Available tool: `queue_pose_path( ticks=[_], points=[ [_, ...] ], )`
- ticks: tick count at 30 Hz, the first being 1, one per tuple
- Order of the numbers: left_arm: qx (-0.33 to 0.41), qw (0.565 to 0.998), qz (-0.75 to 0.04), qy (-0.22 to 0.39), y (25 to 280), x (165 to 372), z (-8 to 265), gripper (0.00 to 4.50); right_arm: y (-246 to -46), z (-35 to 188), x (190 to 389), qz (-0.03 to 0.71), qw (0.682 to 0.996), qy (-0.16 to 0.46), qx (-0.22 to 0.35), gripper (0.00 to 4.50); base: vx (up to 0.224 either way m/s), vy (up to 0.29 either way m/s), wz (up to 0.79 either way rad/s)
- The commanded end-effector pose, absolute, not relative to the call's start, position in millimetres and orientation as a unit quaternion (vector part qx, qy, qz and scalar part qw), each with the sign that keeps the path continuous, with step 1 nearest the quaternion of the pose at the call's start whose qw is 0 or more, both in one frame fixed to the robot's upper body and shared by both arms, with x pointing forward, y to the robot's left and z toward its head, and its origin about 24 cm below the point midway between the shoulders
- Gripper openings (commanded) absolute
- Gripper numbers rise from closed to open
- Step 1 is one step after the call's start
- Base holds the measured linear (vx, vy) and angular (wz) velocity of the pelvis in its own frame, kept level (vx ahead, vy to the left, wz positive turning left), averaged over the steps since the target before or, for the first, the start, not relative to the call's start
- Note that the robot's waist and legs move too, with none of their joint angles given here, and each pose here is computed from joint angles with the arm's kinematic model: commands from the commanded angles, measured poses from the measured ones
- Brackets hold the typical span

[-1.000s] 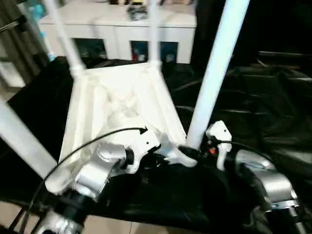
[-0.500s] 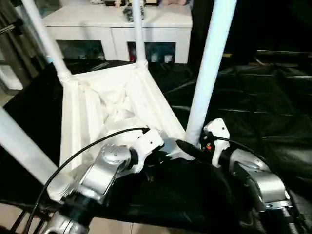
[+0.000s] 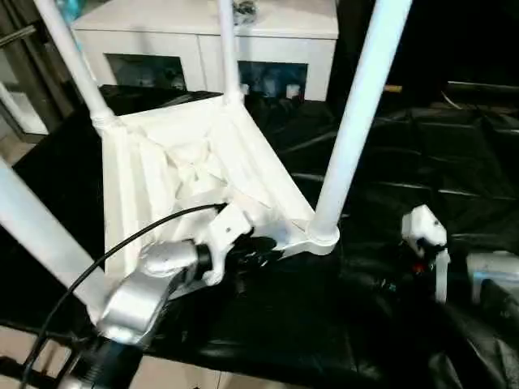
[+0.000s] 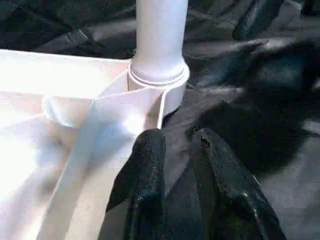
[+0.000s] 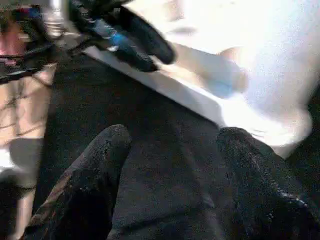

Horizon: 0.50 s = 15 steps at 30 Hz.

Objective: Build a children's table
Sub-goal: Rotate table base

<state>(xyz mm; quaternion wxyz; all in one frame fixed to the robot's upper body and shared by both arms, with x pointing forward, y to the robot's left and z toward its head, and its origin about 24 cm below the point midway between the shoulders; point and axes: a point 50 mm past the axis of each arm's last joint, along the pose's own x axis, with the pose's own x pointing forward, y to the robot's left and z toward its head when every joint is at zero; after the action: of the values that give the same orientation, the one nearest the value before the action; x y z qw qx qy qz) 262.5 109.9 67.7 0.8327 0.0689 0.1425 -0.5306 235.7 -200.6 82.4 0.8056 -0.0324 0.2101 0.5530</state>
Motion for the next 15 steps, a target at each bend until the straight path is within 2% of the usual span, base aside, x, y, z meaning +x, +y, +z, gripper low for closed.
queue_pose_path(
  ticks=[1, 2, 5, 7, 9, 15],
  points=[
    [0.057, 0.835, -0.53, 0.137, 111, 259, 79, 1.11, -190.7, 80, 234.7, 0.565, 0.798, 0.207, -0.041, 3.18, 0.0, 0.0, 0.0],
    [0.05, 0.839, -0.524, 0.141, 111, 254, 81, 1.11, -181.1, 74, 237.8, 0.565, 0.799, 0.202, -0.041, 3.18, 0.0, 0.0, 0.0],
    [0.036, 0.838, -0.525, 0.145, 112, 247, 82, 1.11, -170.7, 68, 242.7, 0.562, 0.801, 0.201, -0.047, 3.18, 0.0, 0.0, 0.0],
    [0.002, 0.832, -0.533, 0.154, 110, 233, 80, 1.11, -154.6, 64, 249.7, 0.562, 0.802, 0.198, -0.039, 3.18, 0.0, 0.0, 0.0],
    [-0.026, 0.829, -0.535, 0.163, 109, 227, 77, 1.11, -148.2, 62, 251.0, 0.566, 0.799, 0.2, -0.037, 3.18, 0.0, 0.0, 0.0],
    [-0.04, 0.841, -0.509, 0.182, 113, 218, 74, 1.11, -144.5, 60, 250.1, 0.579, 0.788, 0.206, -0.041, 3.18, 0.0, 0.0, 0.0]
  ],
)
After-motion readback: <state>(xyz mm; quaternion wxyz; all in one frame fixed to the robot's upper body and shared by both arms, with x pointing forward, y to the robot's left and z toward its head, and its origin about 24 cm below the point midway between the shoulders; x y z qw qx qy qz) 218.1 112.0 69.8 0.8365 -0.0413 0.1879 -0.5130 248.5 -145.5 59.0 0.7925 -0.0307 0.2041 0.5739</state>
